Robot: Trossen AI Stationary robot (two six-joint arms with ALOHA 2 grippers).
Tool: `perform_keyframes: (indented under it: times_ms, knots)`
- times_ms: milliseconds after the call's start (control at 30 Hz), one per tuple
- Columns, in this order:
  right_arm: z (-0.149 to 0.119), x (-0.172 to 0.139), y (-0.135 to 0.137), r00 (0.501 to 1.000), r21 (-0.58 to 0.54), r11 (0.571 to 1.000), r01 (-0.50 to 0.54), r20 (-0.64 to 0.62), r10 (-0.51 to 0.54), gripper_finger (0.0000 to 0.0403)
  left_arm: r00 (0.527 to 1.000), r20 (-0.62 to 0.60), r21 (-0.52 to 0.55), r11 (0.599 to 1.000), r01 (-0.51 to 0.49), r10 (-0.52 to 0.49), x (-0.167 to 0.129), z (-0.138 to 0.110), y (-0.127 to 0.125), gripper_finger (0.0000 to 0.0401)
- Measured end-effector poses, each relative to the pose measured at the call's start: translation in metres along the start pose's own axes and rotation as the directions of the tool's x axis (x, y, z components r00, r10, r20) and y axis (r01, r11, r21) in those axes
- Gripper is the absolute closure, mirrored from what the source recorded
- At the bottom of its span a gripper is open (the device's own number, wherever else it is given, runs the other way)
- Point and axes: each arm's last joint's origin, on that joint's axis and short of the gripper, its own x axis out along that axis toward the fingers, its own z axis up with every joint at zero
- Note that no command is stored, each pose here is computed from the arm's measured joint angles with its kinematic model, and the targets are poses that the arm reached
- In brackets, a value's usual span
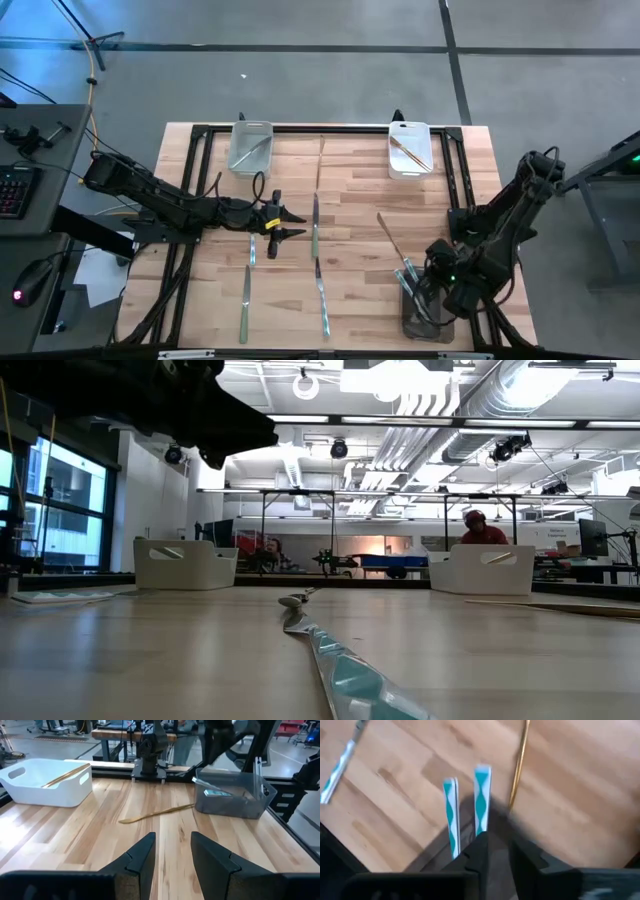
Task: Sort silverware by color (type)
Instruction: Put the right golden knife into the white bin
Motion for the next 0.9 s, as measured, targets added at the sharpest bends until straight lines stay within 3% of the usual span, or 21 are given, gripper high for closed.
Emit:
perform_keyframes:
  times_ms: [167,333,500,600,733,900]
  knots:
    - [0.030,-0.003,0.000,0.998,-0.103,0.995,0.006,0.069,0.001,0.0397,1.000,-0.031,0.005,1.000,-0.003,0.003,0.000,-0.003,0.000,0.0286]
    - [0.062,0.013,0.006,0.994,-0.229,0.973,0.028,0.112,-0.002,0.0393,0.997,-0.077,0.000,1.000,-0.008,0.008,0.000,-0.008,0.001,0.0286]
    - [0.091,0.046,0.012,0.990,-0.324,0.942,-0.083,0.080,0.115,0.0401,0.994,-0.110,-0.027,1.000,-0.013,0.010,0.000,-0.011,0.000,0.0286]
    - [0.106,0.066,0.006,0.988,-0.309,0.941,-0.136,0.030,0.153,0.0399,0.993,-0.116,-0.030,0.999,-0.017,0.013,-0.001,-0.012,-0.002,0.0286]
    - [0.114,0.082,-0.013,0.997,-0.277,0.958,-0.079,-0.042,0.070,0.0383,0.992,-0.126,-0.031,0.999,-0.033,0.029,-0.002,-0.014,-0.006,0.0286]
    - [0.115,0.094,-0.025,0.994,-0.262,0.963,-0.060,-0.103,0.034,0.0331,0.990,-0.132,-0.030,0.999,-0.043,0.039,-0.003,-0.015,-0.009,0.0286]
